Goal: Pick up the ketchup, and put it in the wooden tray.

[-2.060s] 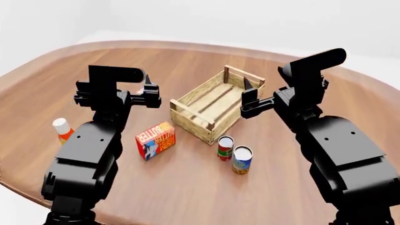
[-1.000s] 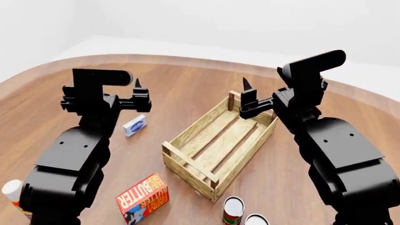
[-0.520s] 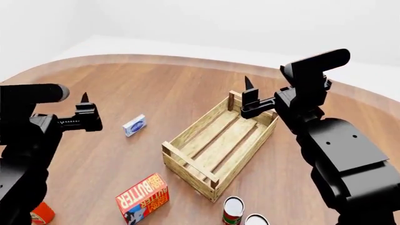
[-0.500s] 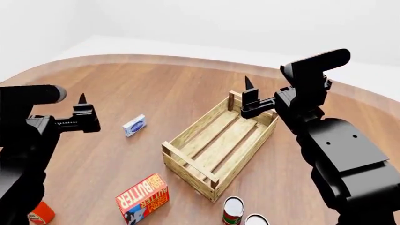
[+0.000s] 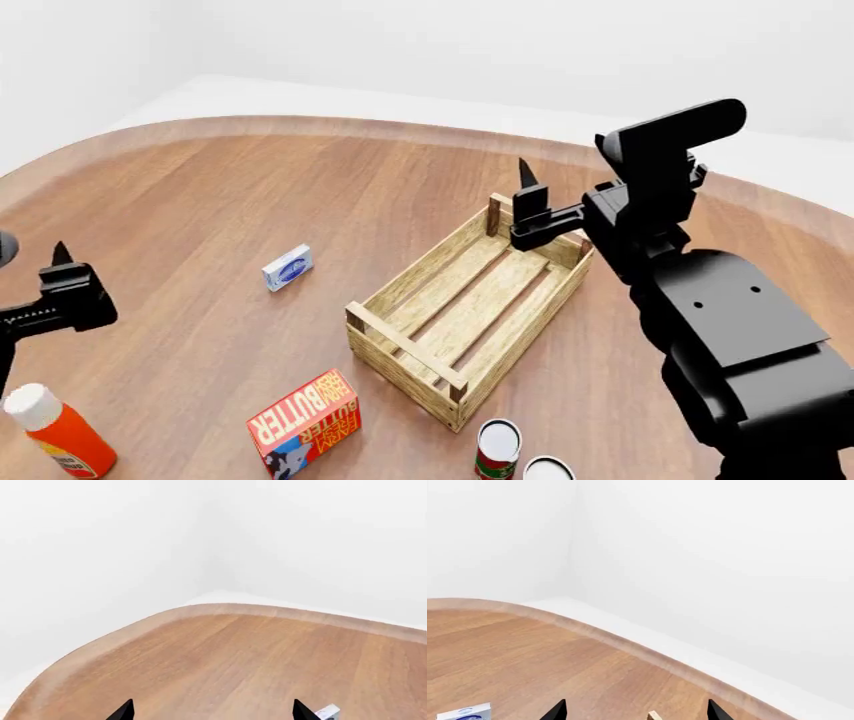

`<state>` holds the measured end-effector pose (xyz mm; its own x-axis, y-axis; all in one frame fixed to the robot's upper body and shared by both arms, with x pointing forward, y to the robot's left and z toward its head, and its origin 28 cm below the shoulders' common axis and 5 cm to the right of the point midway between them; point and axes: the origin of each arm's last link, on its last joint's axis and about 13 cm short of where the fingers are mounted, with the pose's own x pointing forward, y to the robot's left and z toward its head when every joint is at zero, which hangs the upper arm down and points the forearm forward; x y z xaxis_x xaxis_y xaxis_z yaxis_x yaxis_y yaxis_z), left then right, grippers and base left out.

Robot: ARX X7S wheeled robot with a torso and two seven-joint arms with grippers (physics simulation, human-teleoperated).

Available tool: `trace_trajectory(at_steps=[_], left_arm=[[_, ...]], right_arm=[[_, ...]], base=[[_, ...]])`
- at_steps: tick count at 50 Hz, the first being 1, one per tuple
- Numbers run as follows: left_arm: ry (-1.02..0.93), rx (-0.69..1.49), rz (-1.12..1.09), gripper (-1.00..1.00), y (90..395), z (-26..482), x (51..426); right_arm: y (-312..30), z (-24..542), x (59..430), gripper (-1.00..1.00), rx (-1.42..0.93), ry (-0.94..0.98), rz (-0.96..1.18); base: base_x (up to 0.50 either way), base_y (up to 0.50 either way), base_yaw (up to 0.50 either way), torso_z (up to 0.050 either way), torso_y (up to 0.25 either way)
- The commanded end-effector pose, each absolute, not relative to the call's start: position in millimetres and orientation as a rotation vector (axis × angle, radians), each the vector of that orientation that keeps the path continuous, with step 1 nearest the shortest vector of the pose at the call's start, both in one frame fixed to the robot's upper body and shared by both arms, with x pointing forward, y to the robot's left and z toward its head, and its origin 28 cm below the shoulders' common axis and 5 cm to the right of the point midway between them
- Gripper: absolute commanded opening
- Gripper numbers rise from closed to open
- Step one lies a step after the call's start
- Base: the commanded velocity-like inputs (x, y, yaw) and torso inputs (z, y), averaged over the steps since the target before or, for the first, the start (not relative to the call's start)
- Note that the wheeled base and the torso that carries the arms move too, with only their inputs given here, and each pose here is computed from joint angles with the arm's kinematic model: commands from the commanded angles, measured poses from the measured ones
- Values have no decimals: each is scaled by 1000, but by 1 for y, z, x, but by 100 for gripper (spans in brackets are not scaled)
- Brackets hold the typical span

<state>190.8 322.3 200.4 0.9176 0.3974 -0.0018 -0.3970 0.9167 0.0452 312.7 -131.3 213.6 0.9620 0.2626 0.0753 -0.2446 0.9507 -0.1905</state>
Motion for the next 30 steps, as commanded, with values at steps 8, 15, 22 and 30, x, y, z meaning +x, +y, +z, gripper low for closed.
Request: trace_trajectory(at_steps=[8,15,22,30], left_arm=[[174,10,532,100,331,184,163],[282,-6,518,100,331,188,153],[324,-32,522,100,331,188,148],[359,-62,521,100,330,183,144]], right_arm=[[-129,215,314,100,-184,-109,271],[-128,215,315,100,-182,-111,274],[-127,214,315,100,-178,-114,280],[-125,215,317,100,-176,-116,286]], base=[[0,0,0,0,0],[0,0,0,0,0],[0,0,0,0,0],[0,0,0,0,0]])
